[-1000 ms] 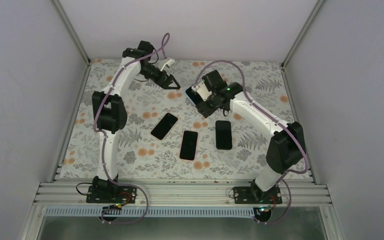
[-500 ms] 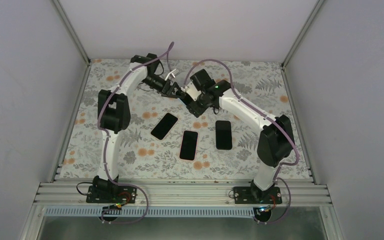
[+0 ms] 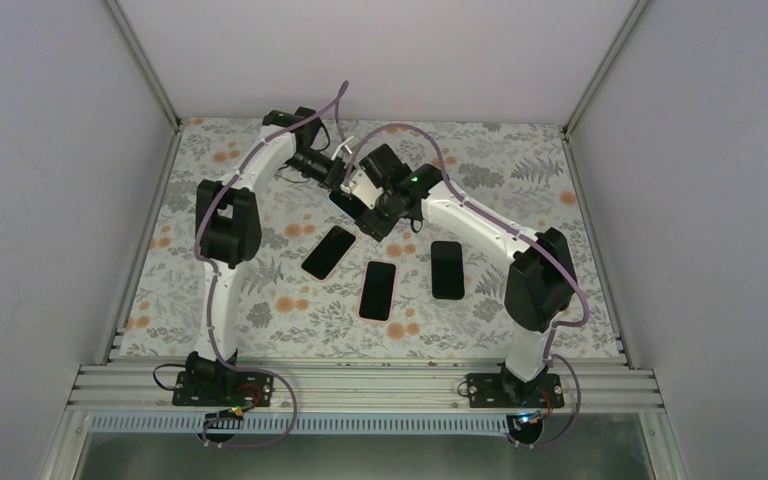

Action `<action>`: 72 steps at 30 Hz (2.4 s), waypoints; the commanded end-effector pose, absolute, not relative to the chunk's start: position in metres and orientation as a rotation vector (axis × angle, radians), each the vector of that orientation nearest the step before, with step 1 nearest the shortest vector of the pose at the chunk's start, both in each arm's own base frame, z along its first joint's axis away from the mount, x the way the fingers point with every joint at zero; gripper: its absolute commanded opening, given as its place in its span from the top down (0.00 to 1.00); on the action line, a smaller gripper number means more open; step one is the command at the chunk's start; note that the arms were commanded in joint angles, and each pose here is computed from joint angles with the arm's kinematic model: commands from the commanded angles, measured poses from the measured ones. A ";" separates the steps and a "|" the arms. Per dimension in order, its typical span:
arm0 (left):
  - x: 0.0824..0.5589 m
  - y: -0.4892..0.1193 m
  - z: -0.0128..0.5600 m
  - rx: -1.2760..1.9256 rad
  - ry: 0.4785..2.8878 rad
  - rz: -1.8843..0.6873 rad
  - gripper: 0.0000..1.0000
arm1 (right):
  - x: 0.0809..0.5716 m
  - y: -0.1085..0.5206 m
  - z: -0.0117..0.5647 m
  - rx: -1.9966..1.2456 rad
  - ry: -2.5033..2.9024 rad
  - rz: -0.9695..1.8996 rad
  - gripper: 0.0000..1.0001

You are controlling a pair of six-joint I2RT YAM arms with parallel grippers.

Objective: Take the phone out of the phone case
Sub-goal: Pick up the phone at the center of the board, then remove the phone case from the phone.

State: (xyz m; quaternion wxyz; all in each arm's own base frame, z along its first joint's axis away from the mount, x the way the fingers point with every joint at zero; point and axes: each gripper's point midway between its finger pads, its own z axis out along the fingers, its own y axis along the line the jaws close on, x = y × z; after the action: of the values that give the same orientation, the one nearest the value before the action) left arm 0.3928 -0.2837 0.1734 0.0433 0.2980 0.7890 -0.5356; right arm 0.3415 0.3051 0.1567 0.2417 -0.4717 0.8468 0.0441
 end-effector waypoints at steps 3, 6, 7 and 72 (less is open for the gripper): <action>0.382 -0.283 0.203 0.940 2.328 -1.666 0.35 | 0.355 0.317 0.175 -1.245 2.231 0.124 0.48; 0.380 -0.278 0.197 0.917 2.343 -1.685 0.35 | 0.354 0.313 0.175 -1.236 2.232 0.110 0.48; 0.379 -0.276 0.195 0.915 2.349 -1.682 0.35 | 0.354 0.312 0.175 -1.236 2.229 0.106 0.48; 0.284 -0.227 0.249 1.524 1.945 -1.095 0.98 | 0.302 0.300 0.138 -1.610 2.222 0.766 0.13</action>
State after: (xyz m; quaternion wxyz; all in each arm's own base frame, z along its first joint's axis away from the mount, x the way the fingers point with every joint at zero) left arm 0.2920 -0.2194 0.2252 0.1832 0.5404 0.7326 -0.3712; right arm 0.2936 0.2887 0.1342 0.1346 -0.5496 0.7846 0.2535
